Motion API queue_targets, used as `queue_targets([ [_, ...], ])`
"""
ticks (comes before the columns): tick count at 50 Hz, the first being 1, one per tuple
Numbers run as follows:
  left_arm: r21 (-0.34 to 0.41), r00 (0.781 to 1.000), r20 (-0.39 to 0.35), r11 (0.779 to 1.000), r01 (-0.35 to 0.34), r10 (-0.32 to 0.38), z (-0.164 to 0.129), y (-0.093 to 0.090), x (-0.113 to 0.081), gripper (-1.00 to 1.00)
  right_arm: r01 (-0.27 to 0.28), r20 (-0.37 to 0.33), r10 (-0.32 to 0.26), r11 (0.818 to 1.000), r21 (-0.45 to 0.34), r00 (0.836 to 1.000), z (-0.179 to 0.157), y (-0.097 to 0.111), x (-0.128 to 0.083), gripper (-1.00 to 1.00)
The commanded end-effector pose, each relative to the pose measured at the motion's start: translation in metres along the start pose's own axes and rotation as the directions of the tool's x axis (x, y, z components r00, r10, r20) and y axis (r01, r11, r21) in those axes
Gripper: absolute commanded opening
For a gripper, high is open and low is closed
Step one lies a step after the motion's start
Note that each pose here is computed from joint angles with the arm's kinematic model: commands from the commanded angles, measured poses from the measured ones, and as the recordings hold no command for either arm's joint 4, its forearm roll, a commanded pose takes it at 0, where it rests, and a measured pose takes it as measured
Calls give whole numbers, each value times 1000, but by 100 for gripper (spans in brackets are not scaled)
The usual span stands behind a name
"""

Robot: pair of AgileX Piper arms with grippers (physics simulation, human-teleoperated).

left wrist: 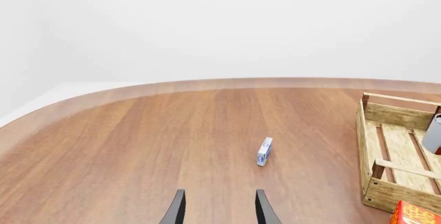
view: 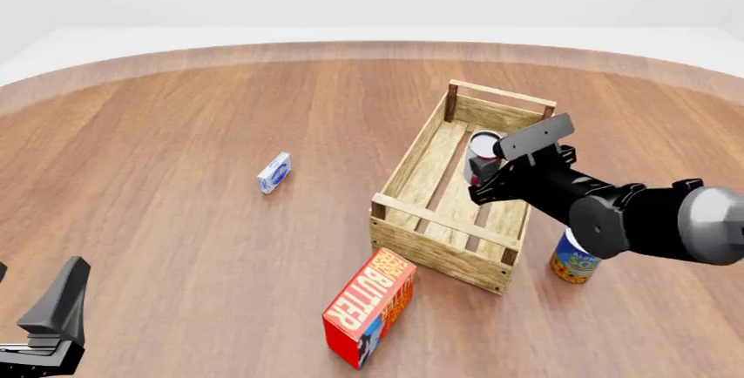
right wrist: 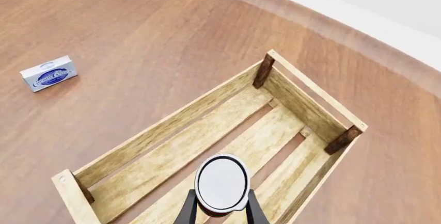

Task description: Pick up the tomato sauce, and put it in the wooden tray.

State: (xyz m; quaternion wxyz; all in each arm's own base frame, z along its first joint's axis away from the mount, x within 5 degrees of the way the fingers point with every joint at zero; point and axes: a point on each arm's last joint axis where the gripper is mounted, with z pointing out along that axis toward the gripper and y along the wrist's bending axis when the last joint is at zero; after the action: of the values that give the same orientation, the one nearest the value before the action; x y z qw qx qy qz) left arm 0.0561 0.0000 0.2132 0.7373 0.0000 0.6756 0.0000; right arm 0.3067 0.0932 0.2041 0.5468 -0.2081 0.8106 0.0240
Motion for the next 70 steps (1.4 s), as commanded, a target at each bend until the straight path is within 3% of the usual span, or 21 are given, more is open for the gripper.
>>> queue_targets([
  [1, 0, 1000, 0, 1000, 0, 0, 0, 0, 0, 100, -19, 7, 19, 1000, 0, 1000, 4, 0, -1, -100],
  [40, 0, 1000, 0, 1000, 0, 0, 0, 0, 0, 100, -88, -1, 88, 996, -2, 996, 23, 2, 5, -100],
  [70, 0, 1000, 0, 1000, 0, 0, 0, 0, 0, 100, -86, -16, 86, 996, 16, 996, 28, -4, 14, -100],
])
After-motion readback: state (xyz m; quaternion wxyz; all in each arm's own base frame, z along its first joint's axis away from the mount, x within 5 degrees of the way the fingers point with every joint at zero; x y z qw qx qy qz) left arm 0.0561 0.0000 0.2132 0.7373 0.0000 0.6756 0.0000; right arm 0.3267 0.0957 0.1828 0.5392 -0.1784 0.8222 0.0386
